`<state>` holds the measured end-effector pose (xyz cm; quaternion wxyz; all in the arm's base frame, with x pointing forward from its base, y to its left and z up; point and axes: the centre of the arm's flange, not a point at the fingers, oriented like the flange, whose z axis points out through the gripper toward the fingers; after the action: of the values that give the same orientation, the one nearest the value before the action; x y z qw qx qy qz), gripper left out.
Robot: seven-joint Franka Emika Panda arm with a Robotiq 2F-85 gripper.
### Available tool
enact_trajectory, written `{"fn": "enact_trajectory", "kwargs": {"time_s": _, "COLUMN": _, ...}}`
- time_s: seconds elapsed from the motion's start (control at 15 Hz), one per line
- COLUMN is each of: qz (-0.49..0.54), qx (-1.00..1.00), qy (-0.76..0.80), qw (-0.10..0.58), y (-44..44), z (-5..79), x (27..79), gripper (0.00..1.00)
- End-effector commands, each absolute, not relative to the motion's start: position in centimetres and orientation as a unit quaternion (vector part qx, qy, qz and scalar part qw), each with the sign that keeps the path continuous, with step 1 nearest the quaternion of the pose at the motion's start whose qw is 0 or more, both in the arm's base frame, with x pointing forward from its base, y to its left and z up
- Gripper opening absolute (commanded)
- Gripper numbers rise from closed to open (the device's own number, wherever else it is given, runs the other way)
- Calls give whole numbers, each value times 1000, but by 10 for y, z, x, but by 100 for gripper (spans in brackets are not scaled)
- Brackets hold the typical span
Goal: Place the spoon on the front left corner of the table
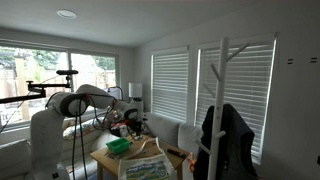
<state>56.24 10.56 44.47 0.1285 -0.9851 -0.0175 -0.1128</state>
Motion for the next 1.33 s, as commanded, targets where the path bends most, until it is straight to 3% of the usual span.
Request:
{"fn": "enact_trajectory", "kwargs": {"time_s": 0.0, "qz": -157, "qx": -976, "qy": -36, "qw": 145, "y": 112, "z": 461, "x": 631, "gripper": 2}}
{"fn": "enact_trajectory", "kwargs": {"time_s": 0.4, "qz": -77, "qx": -976, "qy": -108, "qw": 175, "y": 161, "z": 442, "x": 702, "gripper": 2}}
{"fn": "enact_trajectory", "kwargs": {"time_s": 0.67, "qz": -8, "qx": -973, "qy": -150, "qw": 177, "y": 199, "z": 398, "x": 700, "gripper": 2}}
{"fn": "enact_trajectory", "kwargs": {"time_s": 1.13, "qz": 17, "qx": -977, "qy": -172, "qw": 125, "y": 223, "z": 369, "x": 678, "gripper": 2}}
{"fn": "enact_trajectory", "kwargs": {"time_s": 1.2, "qz": 21, "qx": -978, "qy": -172, "qw": 120, "y": 225, "z": 369, "x": 677, "gripper": 34}}
{"fn": "enact_trajectory", "kwargs": {"time_s": 1.27, "qz": 17, "qx": -978, "qy": -173, "qw": 115, "y": 225, "z": 370, "x": 676, "gripper": 36}}
